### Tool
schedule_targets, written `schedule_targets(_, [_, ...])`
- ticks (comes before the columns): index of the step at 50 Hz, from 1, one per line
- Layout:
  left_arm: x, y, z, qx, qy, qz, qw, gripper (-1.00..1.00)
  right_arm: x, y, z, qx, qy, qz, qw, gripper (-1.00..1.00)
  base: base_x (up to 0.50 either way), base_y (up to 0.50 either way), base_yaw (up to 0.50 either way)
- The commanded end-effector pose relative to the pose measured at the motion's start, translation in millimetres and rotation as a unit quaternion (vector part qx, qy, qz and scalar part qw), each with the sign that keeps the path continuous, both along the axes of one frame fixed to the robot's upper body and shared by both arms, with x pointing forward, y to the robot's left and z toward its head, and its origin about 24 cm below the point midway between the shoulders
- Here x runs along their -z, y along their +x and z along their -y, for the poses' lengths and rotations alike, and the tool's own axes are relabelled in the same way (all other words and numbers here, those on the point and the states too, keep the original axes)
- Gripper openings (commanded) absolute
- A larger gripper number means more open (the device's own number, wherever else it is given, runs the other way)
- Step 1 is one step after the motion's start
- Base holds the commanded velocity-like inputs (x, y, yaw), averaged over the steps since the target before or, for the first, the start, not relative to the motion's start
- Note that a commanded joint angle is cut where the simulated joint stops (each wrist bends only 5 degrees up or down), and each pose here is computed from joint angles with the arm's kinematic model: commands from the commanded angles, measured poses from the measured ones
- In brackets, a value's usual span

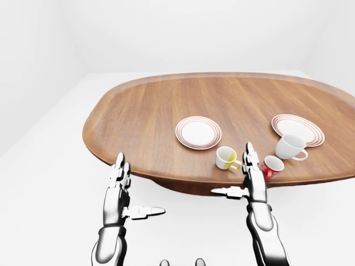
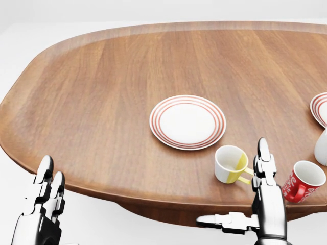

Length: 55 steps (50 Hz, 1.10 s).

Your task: Put the red mug on the left plate.

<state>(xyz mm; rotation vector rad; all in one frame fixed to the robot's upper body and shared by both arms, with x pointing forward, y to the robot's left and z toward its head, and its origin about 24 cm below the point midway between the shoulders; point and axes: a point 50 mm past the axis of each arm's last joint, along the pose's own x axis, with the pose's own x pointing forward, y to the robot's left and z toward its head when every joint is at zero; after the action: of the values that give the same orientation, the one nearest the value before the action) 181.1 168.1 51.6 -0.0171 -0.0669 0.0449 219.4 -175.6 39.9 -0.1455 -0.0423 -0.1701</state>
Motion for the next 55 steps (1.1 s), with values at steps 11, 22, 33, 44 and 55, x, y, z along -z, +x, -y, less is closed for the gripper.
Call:
schedule_targets(11, [1.2, 1.8, -0.1, 0.001, 0.002, -0.002, 1.000, 1.00, -4.1, 6.6, -1.1, -0.006, -0.001, 0.009, 1.000, 1.00, 0.50, 0.21, 0.00])
schedule_targets(22, [2.2, 1.3, 0.2, 0.002, 0.003, -0.004, 1.000, 1.00, 0.1, 6.3, -2.6, -0.020, 0.011, 0.000, 1.000, 1.00, 0.50, 0.04, 0.00])
schedule_targets(33, [1.9, 1.2, -0.1, 0.001, 0.001, -0.003, 1.000, 1.00, 2.8, 6.0, -3.8, -0.028, 0.016, -0.006, 0.999, 1.00, 0.50, -0.03, 0.00])
schedule_targets(44, [1.2, 1.5, -0.4, 0.001, 0.002, -0.002, 1.000, 1.00, 2.8, 6.1, -4.0, -0.029, 0.017, -0.006, 0.999, 1.00, 0.50, -0.16, 0.00])
schedule_targets(55, [0.3, 1.7, -0.3, 0.001, 0.002, 0.000, 1.000, 1.00, 2.4, 5.7, -4.3, -0.030, 0.017, -0.005, 0.999, 1.00, 0.49, -0.15, 0.00])
